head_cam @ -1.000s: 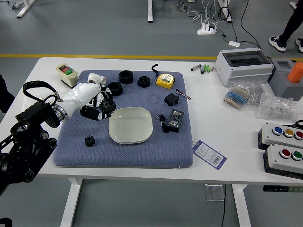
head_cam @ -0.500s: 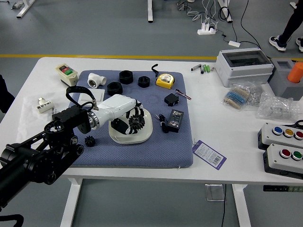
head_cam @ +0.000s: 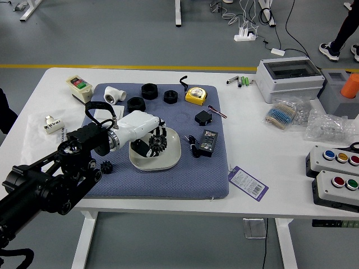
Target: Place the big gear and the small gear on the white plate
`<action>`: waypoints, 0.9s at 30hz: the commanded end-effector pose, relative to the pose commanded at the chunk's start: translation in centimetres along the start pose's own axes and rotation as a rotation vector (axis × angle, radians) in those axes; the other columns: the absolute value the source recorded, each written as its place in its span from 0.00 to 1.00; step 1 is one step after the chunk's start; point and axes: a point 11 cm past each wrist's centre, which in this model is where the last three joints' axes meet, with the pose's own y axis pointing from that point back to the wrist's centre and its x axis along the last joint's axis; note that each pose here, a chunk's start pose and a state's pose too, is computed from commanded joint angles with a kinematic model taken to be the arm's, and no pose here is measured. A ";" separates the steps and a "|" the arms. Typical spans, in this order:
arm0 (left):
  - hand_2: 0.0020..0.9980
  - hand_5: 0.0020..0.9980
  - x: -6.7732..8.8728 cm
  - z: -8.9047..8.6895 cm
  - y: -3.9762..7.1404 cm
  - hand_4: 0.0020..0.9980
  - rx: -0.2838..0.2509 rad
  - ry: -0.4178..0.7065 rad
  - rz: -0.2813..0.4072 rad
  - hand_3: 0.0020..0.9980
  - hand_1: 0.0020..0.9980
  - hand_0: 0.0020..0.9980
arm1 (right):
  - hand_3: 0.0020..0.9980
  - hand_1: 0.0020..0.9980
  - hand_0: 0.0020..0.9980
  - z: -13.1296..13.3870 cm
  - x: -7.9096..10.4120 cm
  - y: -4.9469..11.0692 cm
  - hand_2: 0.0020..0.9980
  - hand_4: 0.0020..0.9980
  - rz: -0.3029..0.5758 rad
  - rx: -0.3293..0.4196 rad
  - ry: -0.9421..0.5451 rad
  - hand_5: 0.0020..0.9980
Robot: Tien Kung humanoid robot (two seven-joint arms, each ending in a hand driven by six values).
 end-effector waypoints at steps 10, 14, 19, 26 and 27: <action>0.73 0.30 0.4 -1.2 0.2 1.00 0.085 -0.004 0.003 0.72 0.67 0.62 | 0.59 0.73 0.70 -0.2 0.0 0.0 0.77 0.83 0.001 0.003 0.000 0.68; 0.76 0.34 0.9 -1.4 0.4 1.00 0.094 0.005 0.016 0.76 0.71 0.66 | 0.59 0.73 0.71 -0.2 0.1 0.0 0.77 0.83 0.003 0.004 0.000 0.68; 0.76 0.34 2.3 -2.0 1.3 1.00 0.113 0.028 0.048 0.76 0.71 0.66 | 0.59 0.73 0.71 -0.2 0.1 0.0 0.77 0.83 0.004 0.005 -0.002 0.68; 0.69 0.29 5.3 -3.0 3.9 1.00 0.146 0.014 0.079 0.68 0.63 0.63 | 0.60 0.73 0.70 -0.2 0.3 0.0 0.77 0.83 0.007 0.006 -0.009 0.68; 0.69 0.29 5.5 -3.0 4.0 1.00 0.145 0.011 0.080 0.68 0.63 0.63 | 0.60 0.73 0.70 -0.2 0.3 0.0 0.77 0.83 0.007 0.006 -0.009 0.68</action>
